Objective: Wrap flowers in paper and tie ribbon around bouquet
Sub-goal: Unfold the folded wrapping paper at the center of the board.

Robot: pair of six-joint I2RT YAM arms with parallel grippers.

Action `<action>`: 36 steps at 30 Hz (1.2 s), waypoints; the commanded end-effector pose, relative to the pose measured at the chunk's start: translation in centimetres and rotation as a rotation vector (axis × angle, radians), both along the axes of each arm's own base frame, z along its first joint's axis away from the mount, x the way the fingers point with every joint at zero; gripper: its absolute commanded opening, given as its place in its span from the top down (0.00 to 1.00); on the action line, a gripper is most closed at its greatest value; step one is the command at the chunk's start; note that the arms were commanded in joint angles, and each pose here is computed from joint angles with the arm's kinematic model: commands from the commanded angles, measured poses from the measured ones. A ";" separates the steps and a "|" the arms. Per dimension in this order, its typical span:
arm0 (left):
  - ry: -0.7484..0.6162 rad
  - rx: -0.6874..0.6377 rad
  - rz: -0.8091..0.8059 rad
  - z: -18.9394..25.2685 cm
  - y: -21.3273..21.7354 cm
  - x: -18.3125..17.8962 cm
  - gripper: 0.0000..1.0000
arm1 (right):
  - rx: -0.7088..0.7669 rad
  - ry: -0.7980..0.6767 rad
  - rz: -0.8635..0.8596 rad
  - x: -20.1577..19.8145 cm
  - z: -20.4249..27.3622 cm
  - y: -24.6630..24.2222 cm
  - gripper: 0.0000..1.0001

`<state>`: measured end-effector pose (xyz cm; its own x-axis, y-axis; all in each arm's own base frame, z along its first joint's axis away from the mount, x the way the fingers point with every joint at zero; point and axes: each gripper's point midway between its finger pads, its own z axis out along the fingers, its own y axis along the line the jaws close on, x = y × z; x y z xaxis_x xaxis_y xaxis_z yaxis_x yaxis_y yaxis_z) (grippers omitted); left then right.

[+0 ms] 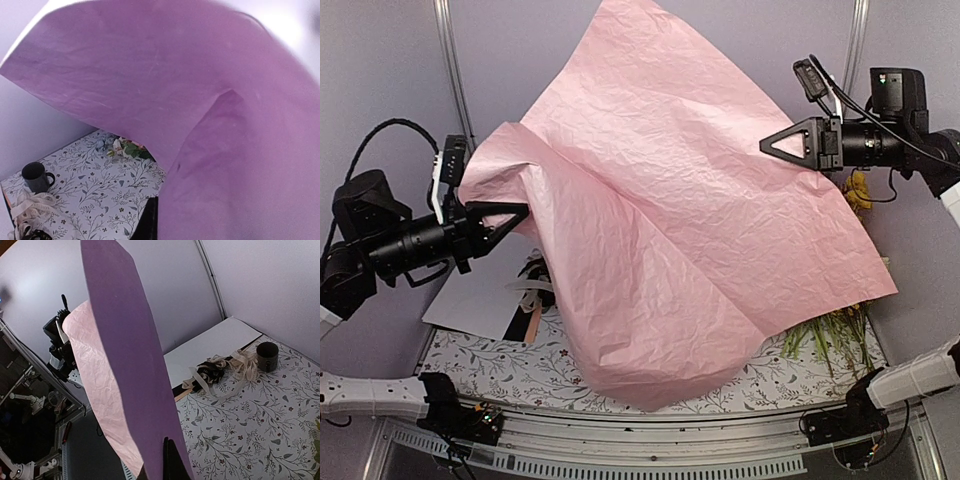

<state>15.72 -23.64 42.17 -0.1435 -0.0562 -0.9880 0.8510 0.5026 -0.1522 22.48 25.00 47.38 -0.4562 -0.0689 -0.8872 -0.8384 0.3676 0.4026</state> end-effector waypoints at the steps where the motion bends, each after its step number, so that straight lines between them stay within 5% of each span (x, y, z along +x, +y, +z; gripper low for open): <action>1: 0.066 0.050 0.052 0.1 0.5 0.6 1.00 | -0.019 0.133 0.020 0.2 -2.7 0.5 1.00; 9: 0.392 0.219 0.202 -9.1 1.1 7.4 1.00 | -0.084 0.326 -0.171 8.0 -14.3 1.6 1.00; 20: 0.758 0.457 0.331 -24.4 5.6 16.4 1.00 | -0.113 0.379 -0.398 13.9 -25.8 1.1 1.00; 28: 0.907 0.629 0.417 -32.4 7.1 19.4 1.00 | -0.183 0.431 -0.519 15.6 -30.4 -0.1 1.00; 36: 0.921 0.738 0.494 -33.8 8.9 21.3 0.98 | -0.224 0.465 -0.604 15.6 -32.2 -1.6 1.00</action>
<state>35.70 -16.58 7.89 -0.9124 0.2065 -0.3535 0.2969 0.9283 -0.2240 37.20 24.45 15.39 -0.8090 0.1110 -0.5773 -0.2807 0.7899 0.5452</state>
